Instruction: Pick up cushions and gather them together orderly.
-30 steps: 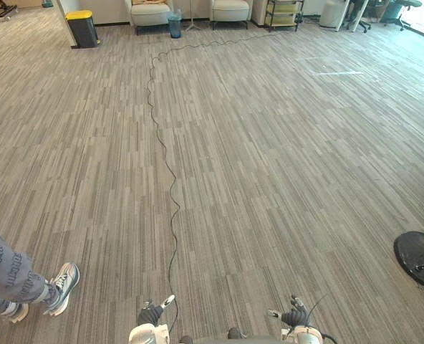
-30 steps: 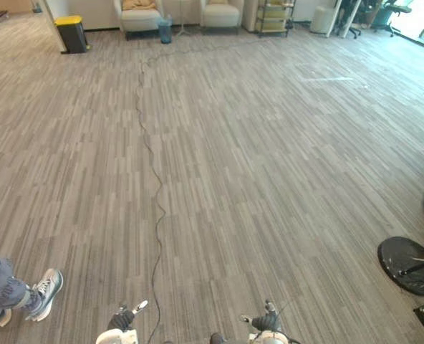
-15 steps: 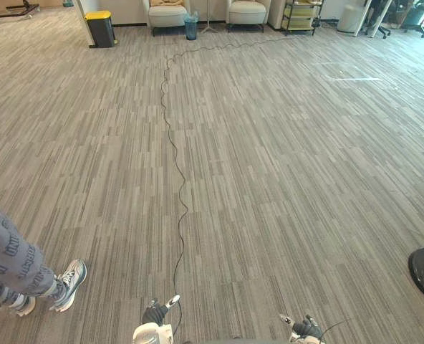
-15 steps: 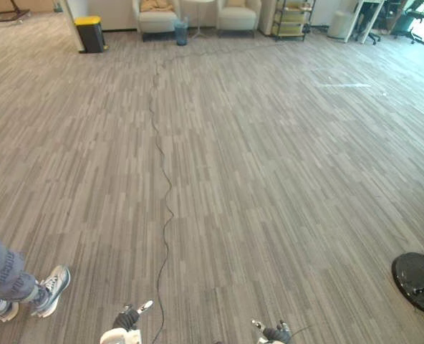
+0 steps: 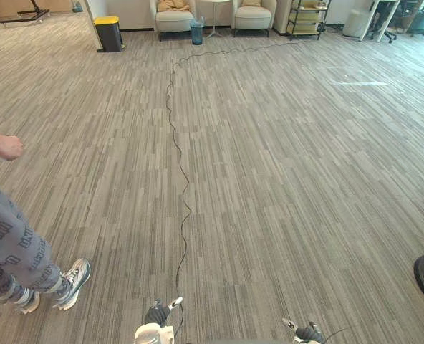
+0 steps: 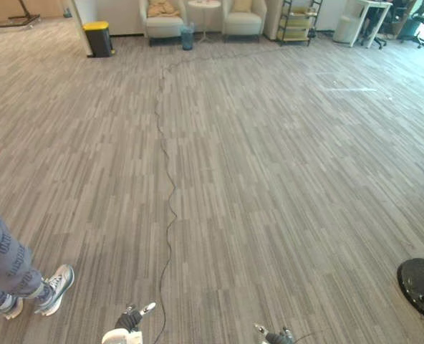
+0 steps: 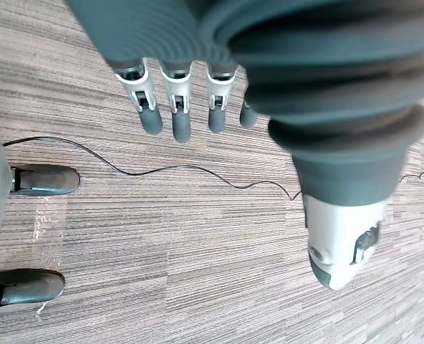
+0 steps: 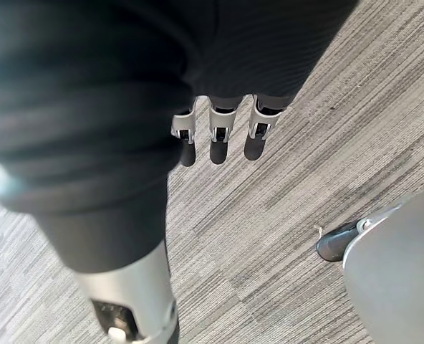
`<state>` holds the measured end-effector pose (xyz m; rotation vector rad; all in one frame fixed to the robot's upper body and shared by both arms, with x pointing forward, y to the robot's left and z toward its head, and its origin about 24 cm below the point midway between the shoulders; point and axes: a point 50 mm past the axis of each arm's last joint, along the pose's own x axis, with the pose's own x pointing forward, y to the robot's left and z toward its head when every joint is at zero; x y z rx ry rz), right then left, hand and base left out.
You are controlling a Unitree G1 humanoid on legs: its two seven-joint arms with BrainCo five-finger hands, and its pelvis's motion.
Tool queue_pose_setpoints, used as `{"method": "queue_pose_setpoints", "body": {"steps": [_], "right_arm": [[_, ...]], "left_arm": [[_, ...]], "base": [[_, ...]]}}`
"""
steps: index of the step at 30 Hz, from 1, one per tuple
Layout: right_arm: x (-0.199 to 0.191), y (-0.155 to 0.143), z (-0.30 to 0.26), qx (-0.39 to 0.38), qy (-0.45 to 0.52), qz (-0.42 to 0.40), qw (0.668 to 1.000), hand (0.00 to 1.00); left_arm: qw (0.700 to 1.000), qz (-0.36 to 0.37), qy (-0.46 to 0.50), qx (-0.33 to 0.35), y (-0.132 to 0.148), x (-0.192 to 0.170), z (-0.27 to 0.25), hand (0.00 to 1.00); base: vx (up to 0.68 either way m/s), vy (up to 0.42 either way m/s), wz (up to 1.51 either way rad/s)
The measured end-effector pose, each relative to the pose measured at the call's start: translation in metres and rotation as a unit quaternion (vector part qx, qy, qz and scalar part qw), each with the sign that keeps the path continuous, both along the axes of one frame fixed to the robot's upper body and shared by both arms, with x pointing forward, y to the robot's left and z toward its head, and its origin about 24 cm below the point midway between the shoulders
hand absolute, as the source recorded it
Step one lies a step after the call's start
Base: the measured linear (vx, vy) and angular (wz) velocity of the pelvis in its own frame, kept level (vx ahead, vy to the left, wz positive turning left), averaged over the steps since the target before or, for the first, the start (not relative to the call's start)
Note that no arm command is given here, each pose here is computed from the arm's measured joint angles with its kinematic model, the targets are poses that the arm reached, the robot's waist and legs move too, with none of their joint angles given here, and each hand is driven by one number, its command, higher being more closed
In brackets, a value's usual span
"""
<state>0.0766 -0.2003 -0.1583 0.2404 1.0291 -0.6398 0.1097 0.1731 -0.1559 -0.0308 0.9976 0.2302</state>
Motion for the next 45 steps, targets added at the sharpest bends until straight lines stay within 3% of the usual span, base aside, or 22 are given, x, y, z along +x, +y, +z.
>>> {"method": "queue_pose_setpoints", "body": {"steps": [11,17,31,41,45], "right_arm": [[0.002,0.002,0.0,0.003,-0.004,-0.002,1.0,0.0],[0.012,0.001,0.004,-0.004,-0.019,0.018,1.0,0.0],[0.032,0.026,0.005,0.017,-0.037,0.086,0.995,0.0],[0.033,0.0,0.018,-0.017,-0.088,0.023,0.996,0.0],[0.033,-0.01,0.017,-0.026,-0.081,0.029,0.996,0.0]], "left_arm": [[1.0,-0.01,-0.002,-0.001,-0.001,0.003,0.001,0.0],[0.999,0.03,-0.045,0.001,0.008,0.018,0.011,0.0],[0.996,0.049,-0.071,0.018,0.027,0.03,0.017,0.0],[0.996,-0.036,-0.074,-0.035,-0.032,0.062,0.019,0.0],[0.997,-0.04,-0.063,-0.034,-0.032,0.053,0.016,0.0]], "base": [[0.04,-0.039,0.06],[0.09,-0.072,-0.09],[0.63,0.2,-0.27],[0.59,0.005,0.35],[0.85,-0.294,0.77]]}}
